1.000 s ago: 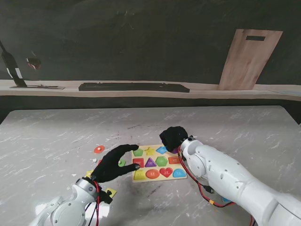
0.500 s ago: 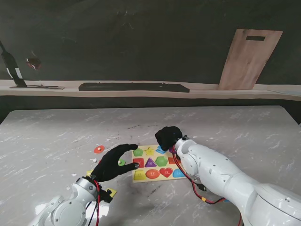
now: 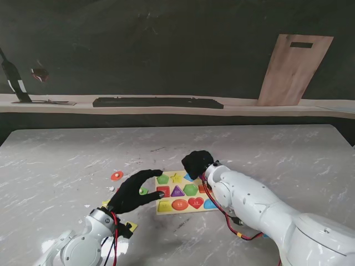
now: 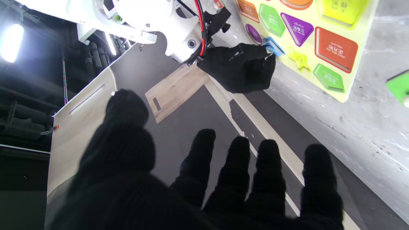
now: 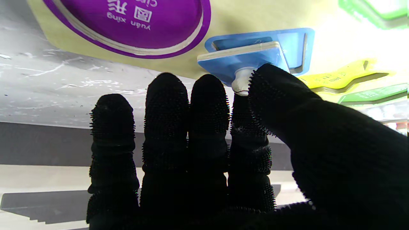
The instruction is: Fit puzzle pieces into a puzzle board
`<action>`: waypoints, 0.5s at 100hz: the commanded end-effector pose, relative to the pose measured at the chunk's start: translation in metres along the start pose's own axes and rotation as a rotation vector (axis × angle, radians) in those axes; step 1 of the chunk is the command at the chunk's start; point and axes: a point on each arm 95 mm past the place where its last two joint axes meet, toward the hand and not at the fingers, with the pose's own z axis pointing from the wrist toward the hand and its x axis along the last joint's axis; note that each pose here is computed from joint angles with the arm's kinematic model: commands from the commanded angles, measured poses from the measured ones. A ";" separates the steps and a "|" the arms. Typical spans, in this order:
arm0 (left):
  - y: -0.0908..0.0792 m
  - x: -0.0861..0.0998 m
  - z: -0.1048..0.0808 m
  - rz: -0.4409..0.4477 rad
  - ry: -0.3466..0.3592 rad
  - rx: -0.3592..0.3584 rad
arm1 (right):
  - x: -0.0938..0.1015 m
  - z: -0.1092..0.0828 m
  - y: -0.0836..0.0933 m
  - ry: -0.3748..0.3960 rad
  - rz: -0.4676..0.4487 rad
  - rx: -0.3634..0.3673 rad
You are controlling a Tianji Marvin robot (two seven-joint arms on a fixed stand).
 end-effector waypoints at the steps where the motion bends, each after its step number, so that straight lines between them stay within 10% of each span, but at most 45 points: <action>1: 0.002 0.000 0.000 -0.007 0.001 -0.002 | 0.007 0.000 -0.004 0.020 0.000 0.011; 50: 0.002 -0.001 -0.001 -0.008 0.002 0.001 | 0.013 -0.005 -0.009 0.032 -0.002 0.020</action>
